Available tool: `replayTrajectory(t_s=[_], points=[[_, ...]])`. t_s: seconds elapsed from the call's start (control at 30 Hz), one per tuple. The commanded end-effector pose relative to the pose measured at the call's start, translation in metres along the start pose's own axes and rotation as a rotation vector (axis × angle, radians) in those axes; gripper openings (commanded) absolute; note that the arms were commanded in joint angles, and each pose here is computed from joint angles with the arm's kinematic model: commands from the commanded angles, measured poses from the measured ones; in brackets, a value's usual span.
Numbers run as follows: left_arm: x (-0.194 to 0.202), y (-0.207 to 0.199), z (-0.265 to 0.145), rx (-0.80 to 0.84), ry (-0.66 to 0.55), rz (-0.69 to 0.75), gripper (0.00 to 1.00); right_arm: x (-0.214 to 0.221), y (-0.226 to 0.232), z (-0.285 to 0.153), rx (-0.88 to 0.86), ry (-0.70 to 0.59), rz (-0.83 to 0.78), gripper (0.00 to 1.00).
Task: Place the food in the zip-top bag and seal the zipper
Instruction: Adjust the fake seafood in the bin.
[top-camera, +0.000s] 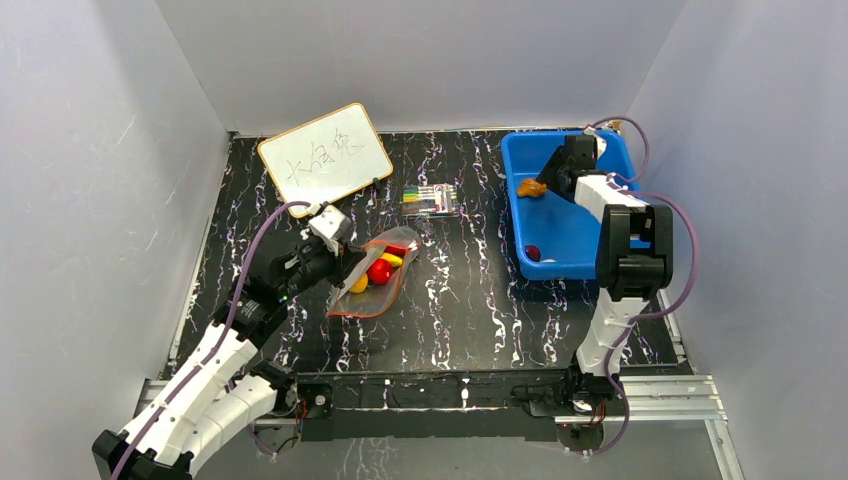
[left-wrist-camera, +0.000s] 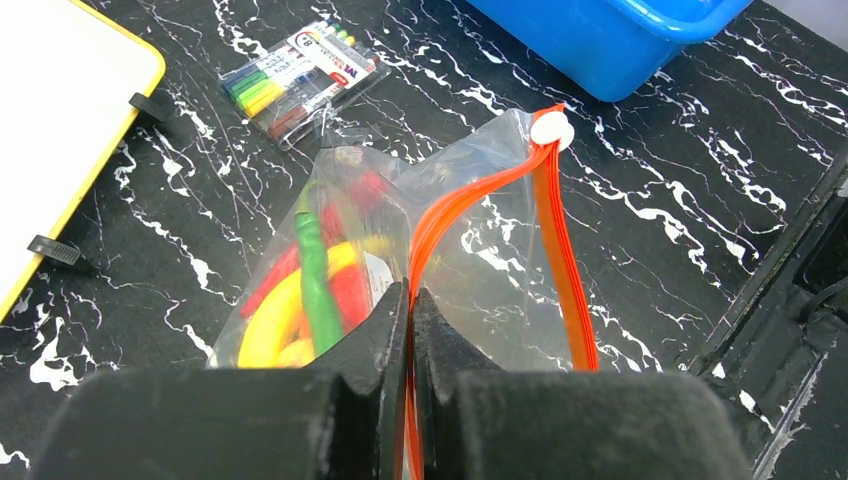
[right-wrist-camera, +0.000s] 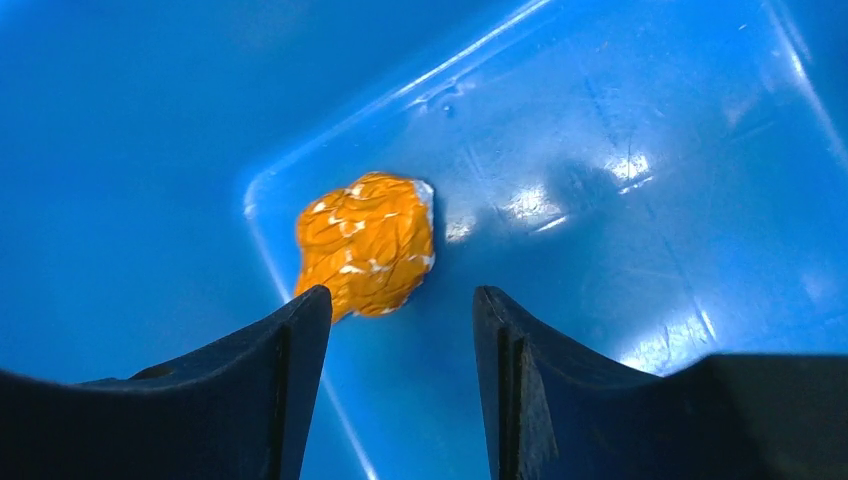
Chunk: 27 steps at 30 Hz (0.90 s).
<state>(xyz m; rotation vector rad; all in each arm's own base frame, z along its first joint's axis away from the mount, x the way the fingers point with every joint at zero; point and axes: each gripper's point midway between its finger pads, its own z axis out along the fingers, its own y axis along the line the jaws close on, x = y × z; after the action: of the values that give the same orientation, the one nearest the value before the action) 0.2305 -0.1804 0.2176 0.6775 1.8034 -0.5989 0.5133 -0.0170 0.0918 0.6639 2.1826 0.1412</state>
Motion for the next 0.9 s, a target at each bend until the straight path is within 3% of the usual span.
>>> replayTrajectory(t_s=[0.0,0.43,0.87], points=[[-0.009,-0.002,-0.004,0.008,-0.041,0.033,0.00,-0.023,0.009,0.020,-0.034,-0.071,0.009,0.51],[-0.007,0.001,-0.003,-0.005,-0.036,0.042,0.00,0.004,0.011,0.057,-0.085,-0.007,-0.011,0.46],[-0.006,0.006,-0.003,-0.034,-0.034,0.046,0.00,0.028,0.013,0.063,-0.144,0.045,-0.001,0.32]])
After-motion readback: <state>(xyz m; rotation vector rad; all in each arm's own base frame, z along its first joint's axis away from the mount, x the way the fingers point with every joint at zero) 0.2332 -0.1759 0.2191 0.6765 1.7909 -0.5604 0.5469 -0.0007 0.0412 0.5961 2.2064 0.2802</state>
